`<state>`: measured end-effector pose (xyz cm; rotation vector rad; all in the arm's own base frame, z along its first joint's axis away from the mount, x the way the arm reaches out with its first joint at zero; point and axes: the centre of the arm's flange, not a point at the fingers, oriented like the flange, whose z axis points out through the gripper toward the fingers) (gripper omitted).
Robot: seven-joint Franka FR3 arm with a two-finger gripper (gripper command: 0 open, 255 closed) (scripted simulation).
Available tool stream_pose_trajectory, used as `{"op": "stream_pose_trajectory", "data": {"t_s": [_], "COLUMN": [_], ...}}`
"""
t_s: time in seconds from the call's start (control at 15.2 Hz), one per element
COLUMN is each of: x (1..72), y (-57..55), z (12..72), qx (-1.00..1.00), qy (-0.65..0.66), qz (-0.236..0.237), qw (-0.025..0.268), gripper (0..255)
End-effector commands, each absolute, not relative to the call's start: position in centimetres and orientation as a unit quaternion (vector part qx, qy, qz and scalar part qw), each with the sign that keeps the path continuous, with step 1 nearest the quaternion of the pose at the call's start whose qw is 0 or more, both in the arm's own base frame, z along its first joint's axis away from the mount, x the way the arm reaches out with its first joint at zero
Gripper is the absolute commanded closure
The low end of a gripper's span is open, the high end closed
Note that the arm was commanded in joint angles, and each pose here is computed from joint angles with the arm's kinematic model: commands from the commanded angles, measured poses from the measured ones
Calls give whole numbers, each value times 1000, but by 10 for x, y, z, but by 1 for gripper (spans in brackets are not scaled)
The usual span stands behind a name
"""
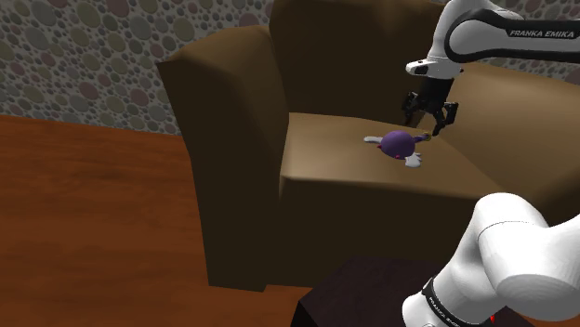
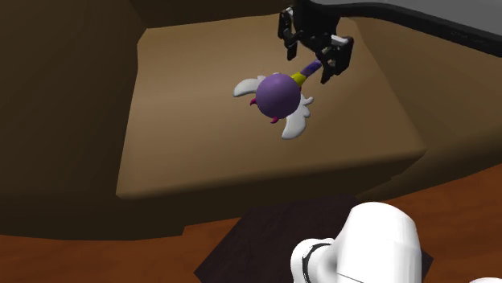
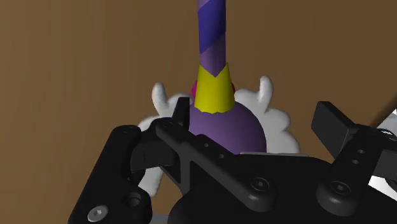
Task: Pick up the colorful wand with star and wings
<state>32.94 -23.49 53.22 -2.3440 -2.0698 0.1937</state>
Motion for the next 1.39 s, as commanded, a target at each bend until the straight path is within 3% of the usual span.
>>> {"op": "stream_pose_trajectory", "data": {"t_s": [0.0,0.66,0.73,1.32], "x": [347,350,350,350], "y": [-250,-252,-252,-252], "z": [522,481,480,481], "qx": [-698,-693,-693,-693], "qy": [-714,-719,-719,-719], "qz": [63,63,63,63], "qw": [3,3,3,3], "gripper": [0,0,255,255]}}
